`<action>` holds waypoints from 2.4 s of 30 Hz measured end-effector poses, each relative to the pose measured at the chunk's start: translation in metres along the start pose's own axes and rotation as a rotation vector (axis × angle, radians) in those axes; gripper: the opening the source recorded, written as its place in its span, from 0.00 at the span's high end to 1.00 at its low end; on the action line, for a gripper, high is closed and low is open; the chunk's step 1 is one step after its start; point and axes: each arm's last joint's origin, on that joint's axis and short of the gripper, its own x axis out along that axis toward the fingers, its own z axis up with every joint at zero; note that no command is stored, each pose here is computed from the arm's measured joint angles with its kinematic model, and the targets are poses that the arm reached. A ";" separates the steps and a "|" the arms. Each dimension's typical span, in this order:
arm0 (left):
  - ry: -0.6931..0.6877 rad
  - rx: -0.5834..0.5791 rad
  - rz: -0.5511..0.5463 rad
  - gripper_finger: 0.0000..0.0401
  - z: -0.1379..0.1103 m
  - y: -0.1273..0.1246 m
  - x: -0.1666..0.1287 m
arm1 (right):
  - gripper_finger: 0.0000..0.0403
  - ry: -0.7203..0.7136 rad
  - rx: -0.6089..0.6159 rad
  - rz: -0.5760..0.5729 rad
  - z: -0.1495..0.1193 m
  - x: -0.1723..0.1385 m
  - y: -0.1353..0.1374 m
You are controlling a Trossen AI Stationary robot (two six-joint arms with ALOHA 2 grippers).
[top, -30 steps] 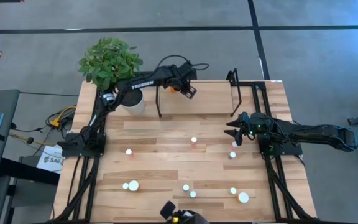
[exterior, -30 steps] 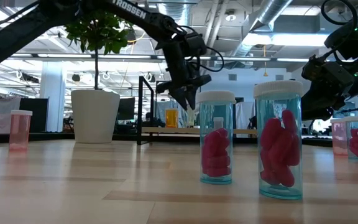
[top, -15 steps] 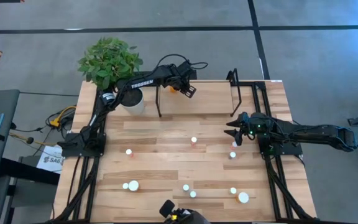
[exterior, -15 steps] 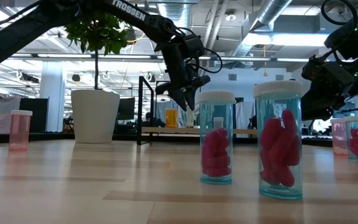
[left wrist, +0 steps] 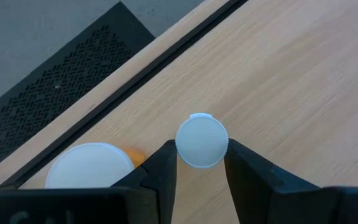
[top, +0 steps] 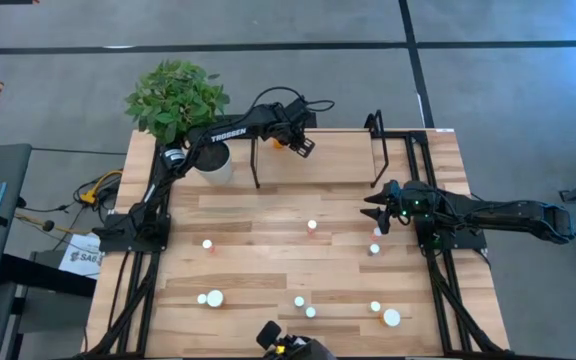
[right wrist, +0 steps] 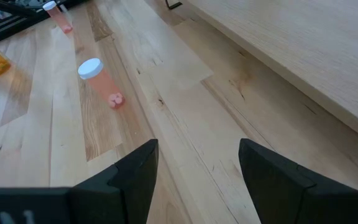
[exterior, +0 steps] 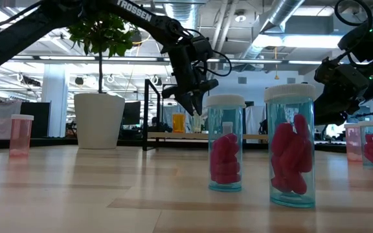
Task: Pick and place medicine bottles onto shelf by color
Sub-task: Put the top yellow pill bottle on the shelf
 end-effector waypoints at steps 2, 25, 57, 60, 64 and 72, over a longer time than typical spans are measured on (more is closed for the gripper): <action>0.000 0.000 0.000 0.73 0.000 0.000 0.000 | 0.38 0.000 0.000 0.000 0.000 0.000 0.000; 0.012 0.007 0.000 0.73 -0.001 0.000 0.000 | 0.38 0.000 0.000 0.000 0.000 0.000 0.000; 0.006 0.003 0.023 0.73 -0.001 0.000 0.000 | 0.38 0.000 0.000 0.000 0.000 0.000 0.000; 0.002 0.009 0.020 0.73 -0.001 0.000 0.000 | 0.38 0.000 0.000 0.000 0.000 0.000 0.000; 0.003 0.011 0.011 0.73 -0.001 -0.001 0.000 | 0.38 0.000 0.000 0.000 0.000 0.000 0.000; -0.001 0.015 0.008 0.73 -0.001 -0.001 0.000 | 0.38 0.000 0.000 0.000 0.000 0.000 0.000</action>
